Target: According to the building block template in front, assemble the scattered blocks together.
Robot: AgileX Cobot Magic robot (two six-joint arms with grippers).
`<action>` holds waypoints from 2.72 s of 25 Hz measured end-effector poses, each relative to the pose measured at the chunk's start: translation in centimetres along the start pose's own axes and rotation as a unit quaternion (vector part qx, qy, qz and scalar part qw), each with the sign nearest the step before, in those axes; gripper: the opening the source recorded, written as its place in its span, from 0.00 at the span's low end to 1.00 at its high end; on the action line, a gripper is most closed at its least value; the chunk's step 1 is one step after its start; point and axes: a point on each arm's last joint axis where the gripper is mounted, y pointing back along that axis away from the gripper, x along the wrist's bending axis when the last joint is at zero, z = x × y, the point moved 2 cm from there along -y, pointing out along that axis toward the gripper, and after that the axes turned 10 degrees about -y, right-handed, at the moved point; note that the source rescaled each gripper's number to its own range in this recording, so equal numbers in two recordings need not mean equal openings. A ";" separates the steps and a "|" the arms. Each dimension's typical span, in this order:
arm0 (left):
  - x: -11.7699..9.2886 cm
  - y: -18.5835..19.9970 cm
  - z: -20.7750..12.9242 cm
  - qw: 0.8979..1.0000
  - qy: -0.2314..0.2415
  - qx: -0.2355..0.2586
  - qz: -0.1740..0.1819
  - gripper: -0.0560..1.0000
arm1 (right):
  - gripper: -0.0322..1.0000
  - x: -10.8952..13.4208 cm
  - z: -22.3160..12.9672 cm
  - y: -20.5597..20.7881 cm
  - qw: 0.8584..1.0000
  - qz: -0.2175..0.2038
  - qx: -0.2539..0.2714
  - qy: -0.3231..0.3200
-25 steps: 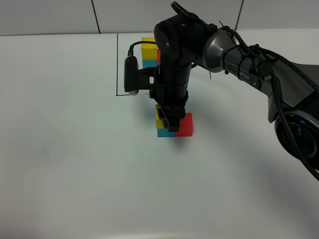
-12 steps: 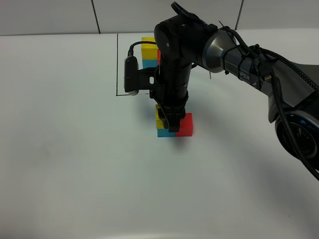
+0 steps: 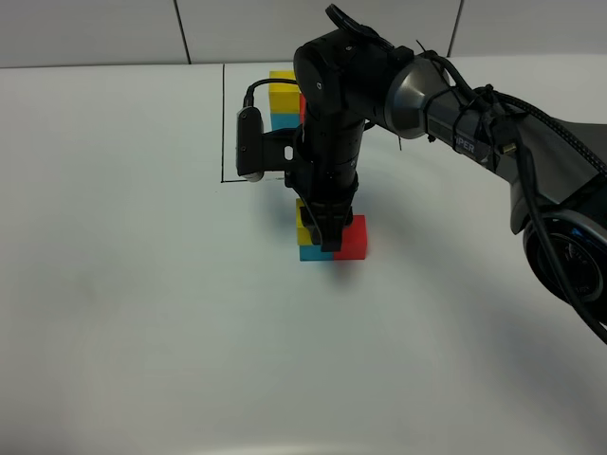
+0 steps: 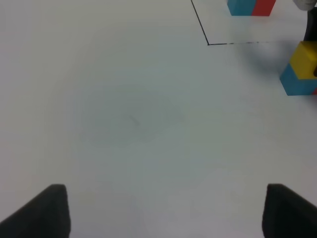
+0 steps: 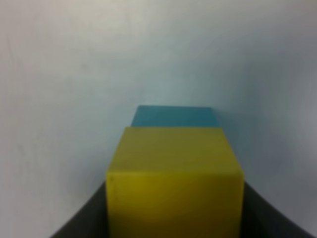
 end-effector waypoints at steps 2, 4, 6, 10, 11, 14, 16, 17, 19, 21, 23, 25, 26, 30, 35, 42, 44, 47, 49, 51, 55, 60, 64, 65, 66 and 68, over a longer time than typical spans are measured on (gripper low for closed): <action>0.0 0.0 0.0 1.000 0.000 0.000 0.000 0.97 | 0.05 0.0 0.0 0.0 1.000 0.000 0.000 0.000; 0.0 0.0 0.0 1.000 0.000 0.000 0.000 0.97 | 0.05 0.0 0.0 0.0 1.000 0.000 0.000 0.000; 0.0 0.0 0.0 1.000 0.000 0.000 0.000 0.97 | 0.05 0.0 0.0 0.0 1.000 0.000 0.000 0.000; 0.0 0.0 0.0 1.000 0.000 0.000 0.000 0.97 | 0.05 0.0 0.0 0.0 1.000 0.001 0.001 0.000; 0.0 0.0 0.0 1.000 0.000 0.000 0.000 0.97 | 0.08 0.0 0.0 0.0 1.000 0.000 0.002 0.002; 0.0 0.0 0.0 1.000 0.000 0.000 0.000 0.97 | 0.32 0.0 -0.3 -0.6 1.000 0.004 0.015 0.004; 0.0 0.0 0.0 1.000 0.000 0.000 0.000 0.97 | 0.53 -0.1 -0.5 -0.7 1.000 0.003 0.020 0.005; 0.0 0.0 0.0 1.000 0.000 0.000 0.000 0.97 | 0.62 -0.1 -0.5 -0.5 1.000 0.001 0.019 0.006; 0.0 0.0 0.0 1.000 0.000 0.000 0.000 0.97 | 0.80 -0.2 -0.6 0.0 1.000 -0.004 0.017 0.005; 0.0 0.0 0.0 1.000 0.000 0.000 0.000 0.97 | 0.90 -0.2 -0.5 1.0 1.000 -0.012 0.011 0.001; 0.0 0.0 0.0 1.000 0.000 0.000 0.000 0.97 | 0.95 -0.4 -0.6 2.5 1.000 -0.027 0.004 -0.010; 0.0 0.0 0.0 1.000 0.000 0.000 0.000 0.97 | 0.97 -0.5 -0.9 3.9 0.999 -0.040 -0.003 -0.030; 0.0 0.0 0.0 1.000 0.000 0.000 0.000 0.97 | 0.97 -0.7 -1.2 4.6 0.998 -0.047 -0.006 -0.042; 0.0 0.0 0.0 1.000 0.000 0.000 0.000 0.97 | 0.98 -1.0 -3.7 6.1 0.992 -0.054 -0.006 -0.116; 0.0 0.0 0.0 1.000 0.000 0.000 0.000 0.97 | 0.98 -1.0 -8.7 6.2 0.968 -0.066 -0.019 -0.240; 0.0 0.0 0.0 1.000 0.000 0.000 0.000 0.97 | 0.98 1.7 -16.4 7.1 0.911 -0.073 -0.039 -0.404; 0.0 0.0 0.0 1.000 0.000 0.000 0.000 0.97 | 0.98 2.8 -18.4 7.3 0.893 -0.075 -0.041 -0.441; 0.0 0.0 0.0 1.000 0.000 0.000 0.000 0.97 | 0.98 4.1 -20.9 7.5 0.873 -0.079 -0.044 -0.478; 0.0 0.0 0.0 1.000 0.000 0.000 0.000 0.97 | 0.98 4.7 -22.0 7.8 0.864 -0.080 -0.043 -0.495; 0.0 0.0 0.0 1.000 0.000 0.000 0.000 0.97 | 0.98 5.1 -22.4 8.1 0.859 -0.082 -0.044 -0.504; 0.0 0.0 0.0 1.000 0.000 0.000 0.000 0.97 | 0.98 5.1 -22.4 8.1 0.856 -0.083 -0.046 -0.508; 0.0 0.0 0.0 1.000 0.000 0.000 0.000 0.97 | 0.98 5.1 -22.4 8.1 0.852 -0.084 -0.047 -0.515; 0.0 0.0 0.0 1.000 0.000 0.000 0.000 0.97 | 0.98 5.0 -22.4 8.2 0.849 -0.087 -0.051 -0.518; 0.0 0.0 0.0 1.000 0.000 0.000 0.000 0.97 | 0.98 4.9 -22.4 8.2 0.848 -0.088 -0.054 -0.519; 0.0 0.0 0.0 1.000 0.000 0.000 0.000 0.97 | 0.98 4.8 -22.3 8.2 0.848 -0.091 -0.058 -0.519; 0.0 0.0 0.0 1.000 0.000 0.000 0.000 0.97 | 0.98 4.5 -22.2 8.3 0.847 -0.098 -0.068 -0.517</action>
